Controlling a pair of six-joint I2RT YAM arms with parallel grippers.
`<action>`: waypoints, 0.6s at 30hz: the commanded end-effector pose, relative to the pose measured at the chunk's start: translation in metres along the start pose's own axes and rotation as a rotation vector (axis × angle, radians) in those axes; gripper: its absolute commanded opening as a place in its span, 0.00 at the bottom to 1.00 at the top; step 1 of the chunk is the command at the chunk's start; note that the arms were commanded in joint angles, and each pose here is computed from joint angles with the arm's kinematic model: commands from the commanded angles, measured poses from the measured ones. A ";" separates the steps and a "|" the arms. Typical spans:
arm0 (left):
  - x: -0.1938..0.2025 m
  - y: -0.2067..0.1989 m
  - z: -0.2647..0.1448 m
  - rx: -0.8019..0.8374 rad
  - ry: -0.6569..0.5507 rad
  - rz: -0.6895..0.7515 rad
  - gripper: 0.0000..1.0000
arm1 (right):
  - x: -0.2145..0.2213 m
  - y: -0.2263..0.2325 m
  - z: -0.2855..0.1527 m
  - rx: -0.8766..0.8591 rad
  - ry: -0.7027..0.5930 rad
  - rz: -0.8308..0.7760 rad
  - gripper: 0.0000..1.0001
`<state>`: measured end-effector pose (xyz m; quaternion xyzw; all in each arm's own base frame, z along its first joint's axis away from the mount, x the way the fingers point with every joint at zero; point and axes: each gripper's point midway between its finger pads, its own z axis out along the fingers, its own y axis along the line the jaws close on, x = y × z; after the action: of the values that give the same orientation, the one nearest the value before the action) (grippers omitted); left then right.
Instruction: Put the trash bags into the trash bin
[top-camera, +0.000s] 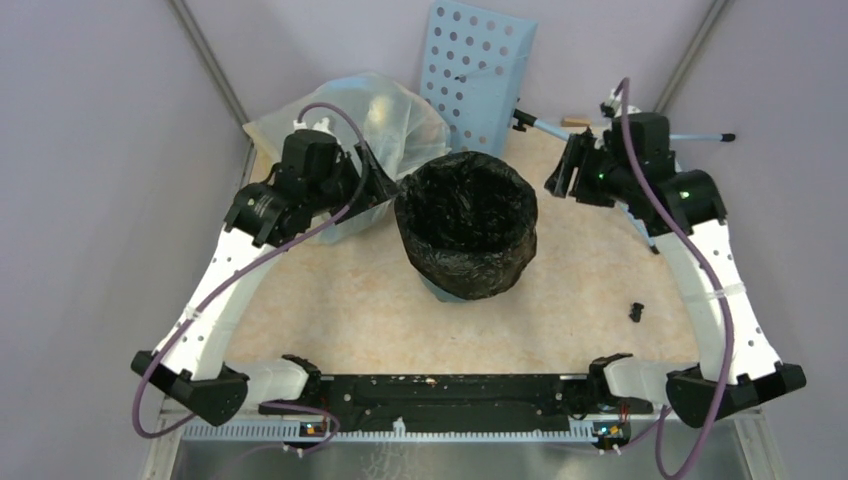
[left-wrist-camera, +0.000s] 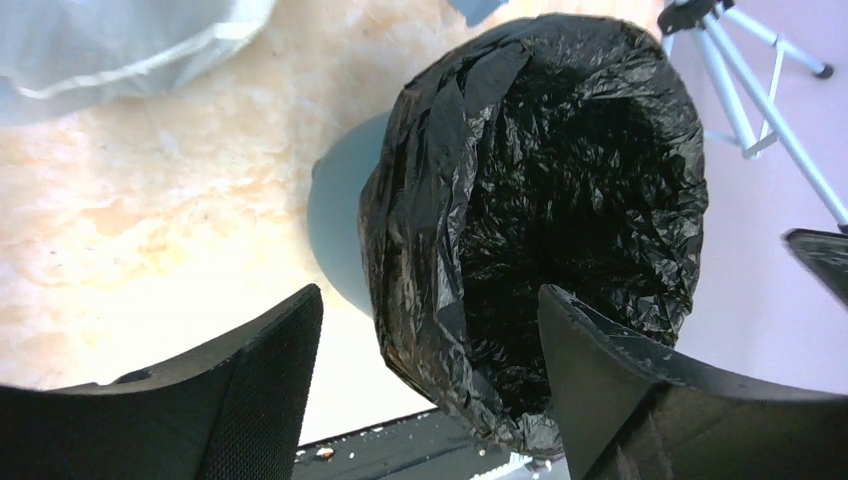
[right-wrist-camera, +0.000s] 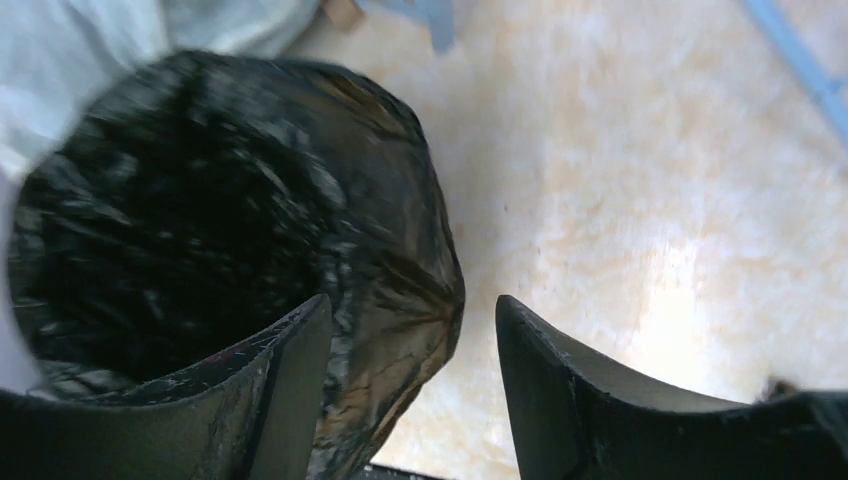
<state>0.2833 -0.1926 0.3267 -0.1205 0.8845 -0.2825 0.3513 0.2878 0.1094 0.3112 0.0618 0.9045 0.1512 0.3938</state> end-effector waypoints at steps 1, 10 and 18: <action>-0.021 0.008 -0.027 -0.023 -0.151 0.011 0.82 | -0.037 0.016 -0.042 -0.038 -0.116 -0.098 0.59; -0.003 0.026 -0.005 0.041 -0.072 -0.125 0.61 | -0.017 0.116 -0.041 -0.265 -0.065 -0.297 0.32; 0.017 0.022 0.019 0.180 0.024 -0.243 0.63 | 0.040 0.159 -0.008 -0.348 0.067 -0.377 0.14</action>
<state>0.2800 -0.1695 0.2719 -0.2027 0.8713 -0.3233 0.3086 0.2510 0.2492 0.3425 -0.1697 0.8811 0.2185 0.3836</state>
